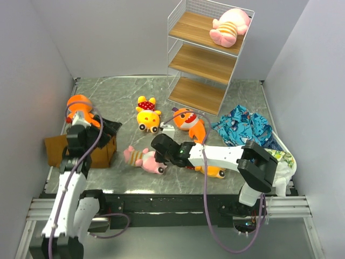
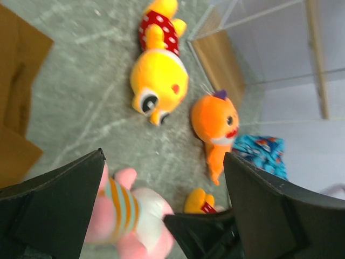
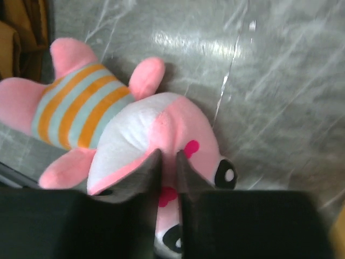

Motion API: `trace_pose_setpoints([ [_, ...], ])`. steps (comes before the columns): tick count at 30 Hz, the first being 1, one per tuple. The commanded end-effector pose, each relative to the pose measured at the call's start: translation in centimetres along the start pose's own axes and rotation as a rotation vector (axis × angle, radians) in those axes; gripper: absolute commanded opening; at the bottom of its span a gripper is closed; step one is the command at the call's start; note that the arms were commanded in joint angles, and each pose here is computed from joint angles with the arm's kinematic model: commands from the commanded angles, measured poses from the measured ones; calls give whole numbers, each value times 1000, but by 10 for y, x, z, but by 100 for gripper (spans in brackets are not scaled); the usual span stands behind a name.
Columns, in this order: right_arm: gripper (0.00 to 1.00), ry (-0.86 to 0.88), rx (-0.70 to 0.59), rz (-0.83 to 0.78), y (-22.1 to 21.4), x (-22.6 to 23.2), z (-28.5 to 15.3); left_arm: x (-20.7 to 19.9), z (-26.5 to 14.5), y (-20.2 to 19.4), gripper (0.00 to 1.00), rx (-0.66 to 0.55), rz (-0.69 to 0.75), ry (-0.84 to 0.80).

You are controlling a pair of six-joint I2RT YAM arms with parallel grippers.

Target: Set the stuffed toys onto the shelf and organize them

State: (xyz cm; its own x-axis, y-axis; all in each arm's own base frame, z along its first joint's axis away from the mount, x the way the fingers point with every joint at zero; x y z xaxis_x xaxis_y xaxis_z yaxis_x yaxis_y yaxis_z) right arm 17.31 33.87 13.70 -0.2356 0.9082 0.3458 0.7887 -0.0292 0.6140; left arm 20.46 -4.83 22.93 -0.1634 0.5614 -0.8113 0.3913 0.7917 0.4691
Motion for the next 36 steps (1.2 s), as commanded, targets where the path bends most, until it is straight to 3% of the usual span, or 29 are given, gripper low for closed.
trace_pose_setpoints([
  [1, 6, 15, -149, -346, 21, -8, -7, -13, 14, 29, 99, -64, 176, 49],
  [3, 0, 47, -172, -534, 28, -9, -9, -18, 24, 39, 99, -54, 227, 65],
  [6, 0, 48, -228, -681, 37, -13, -12, -22, 30, 48, 99, -35, 219, 86],
  [9, 0, 100, -283, -995, 40, -22, -16, -26, 28, 53, 100, -54, 237, 83],
  [12, 0, 210, -313, -1228, 32, -30, -21, -31, 24, 59, 99, -77, 290, 84],
  [15, 0, 371, -426, -1444, 22, -38, -26, -28, 25, 61, 99, -82, 309, 119],
  [16, 0, 415, -525, -1466, 19, -41, -31, -23, 27, 59, 99, -74, 304, 125],
  [18, 0, 504, -587, -1477, 22, -42, -33, -19, 29, 55, 97, -65, 293, 122],
  [24, 9, 675, -572, -1600, 36, -39, -30, -15, 27, 52, 97, -60, 305, 141],
  [32, 8, 695, -530, -1701, 47, -25, -10, -15, 19, 54, 97, -98, 325, 144],
  [36, 17, 639, -563, -1697, 55, -22, -9, -15, 17, 53, 97, -103, 332, 153],
])
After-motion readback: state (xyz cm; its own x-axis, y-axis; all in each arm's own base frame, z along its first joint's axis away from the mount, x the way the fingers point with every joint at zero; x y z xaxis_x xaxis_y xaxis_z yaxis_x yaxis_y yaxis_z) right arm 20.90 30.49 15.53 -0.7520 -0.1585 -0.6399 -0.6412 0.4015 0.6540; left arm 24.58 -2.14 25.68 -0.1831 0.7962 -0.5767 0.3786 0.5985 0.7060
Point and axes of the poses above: each gripper's point midway between its finger pads, its own z axis out along the fingers, its own x axis along the line the jaws close on, y = z × x, the point moved 8 cm from there along -z, back along the fingers, and after that the axes turned 3 degrees about -z, right-handed, at the moved point
